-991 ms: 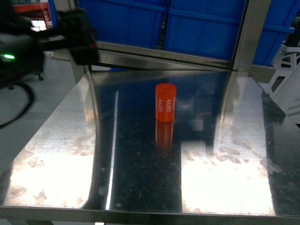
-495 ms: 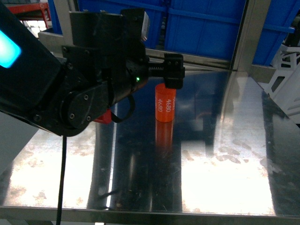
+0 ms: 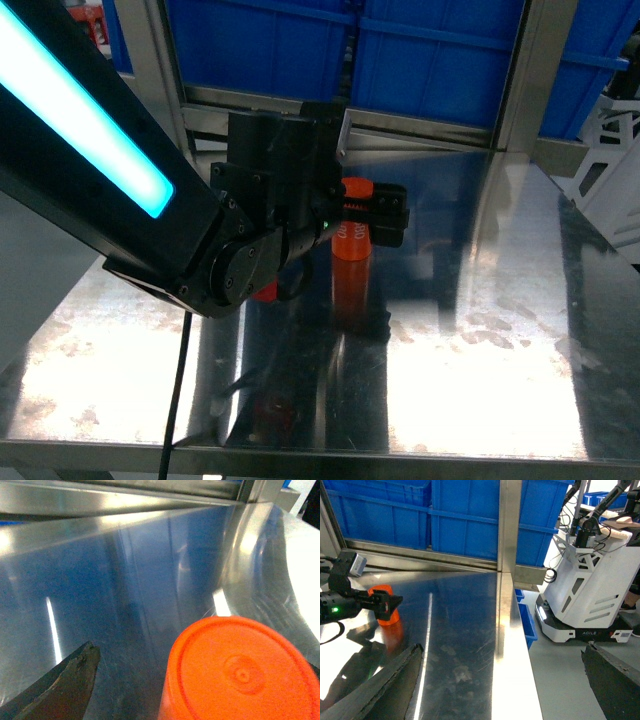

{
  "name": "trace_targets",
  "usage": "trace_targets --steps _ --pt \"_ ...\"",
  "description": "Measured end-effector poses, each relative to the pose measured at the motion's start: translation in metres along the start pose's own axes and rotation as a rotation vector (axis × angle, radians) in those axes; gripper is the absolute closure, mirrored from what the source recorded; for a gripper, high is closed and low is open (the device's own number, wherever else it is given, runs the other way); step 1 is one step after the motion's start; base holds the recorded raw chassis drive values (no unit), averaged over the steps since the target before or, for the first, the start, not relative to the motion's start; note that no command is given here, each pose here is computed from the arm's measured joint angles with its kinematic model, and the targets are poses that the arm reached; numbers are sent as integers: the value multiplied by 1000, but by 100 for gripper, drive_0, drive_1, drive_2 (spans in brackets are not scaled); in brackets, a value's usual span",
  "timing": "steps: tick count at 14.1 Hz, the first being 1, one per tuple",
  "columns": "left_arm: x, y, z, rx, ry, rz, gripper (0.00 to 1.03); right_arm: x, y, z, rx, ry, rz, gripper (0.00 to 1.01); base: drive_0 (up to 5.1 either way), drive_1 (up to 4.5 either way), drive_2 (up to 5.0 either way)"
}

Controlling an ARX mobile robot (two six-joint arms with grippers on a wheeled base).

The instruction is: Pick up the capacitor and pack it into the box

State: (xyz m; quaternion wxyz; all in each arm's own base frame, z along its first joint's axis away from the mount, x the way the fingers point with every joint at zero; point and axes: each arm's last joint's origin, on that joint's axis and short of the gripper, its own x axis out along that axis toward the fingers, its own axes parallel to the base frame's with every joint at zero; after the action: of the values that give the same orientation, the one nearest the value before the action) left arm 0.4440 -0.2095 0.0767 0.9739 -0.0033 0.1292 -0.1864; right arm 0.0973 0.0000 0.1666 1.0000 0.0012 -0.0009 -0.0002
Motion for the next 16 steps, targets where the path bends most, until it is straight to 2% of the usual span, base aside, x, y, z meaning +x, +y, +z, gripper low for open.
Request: trace_targets --steps 1,2,6,8,9,10,11,12,13,14,15,16 --pt "4 0 -5 1 9 5 5 0 0 0 0 0 0 3 0 0 0" --pt "9 0 -9 2 31 8 9 0 0 0 0 0 0 3 0 0 0" --pt "11 0 -9 -10 49 -3 56 0 0 0 0 0 0 3 0 0 0" --pt "-3 3 -6 -27 30 0 59 0 0 0 0 0 0 3 0 0 0" --pt "-17 7 3 -39 -13 7 59 0 0 0 0 0 0 3 0 0 0" --pt "-41 14 21 -65 -95 16 59 0 0 0 0 0 0 3 0 0 0" --pt "-70 26 42 -77 -194 40 59 0 0 0 0 0 0 3 0 0 0" --pt "-109 41 66 -87 -313 79 59 0 0 0 0 0 0 3 0 0 0" --pt "-145 52 77 -91 -382 116 59 0 0 0 0 0 0 3 0 0 0" --pt "-187 60 73 -90 -400 156 59 0 0 0 0 1 0 3 0 0 0" --pt "-226 60 59 -84 -375 177 59 0 0 0 0 0 0 3 0 0 0" --pt "-260 61 48 -65 -355 206 59 0 0 0 0 0 0 3 0 0 0"
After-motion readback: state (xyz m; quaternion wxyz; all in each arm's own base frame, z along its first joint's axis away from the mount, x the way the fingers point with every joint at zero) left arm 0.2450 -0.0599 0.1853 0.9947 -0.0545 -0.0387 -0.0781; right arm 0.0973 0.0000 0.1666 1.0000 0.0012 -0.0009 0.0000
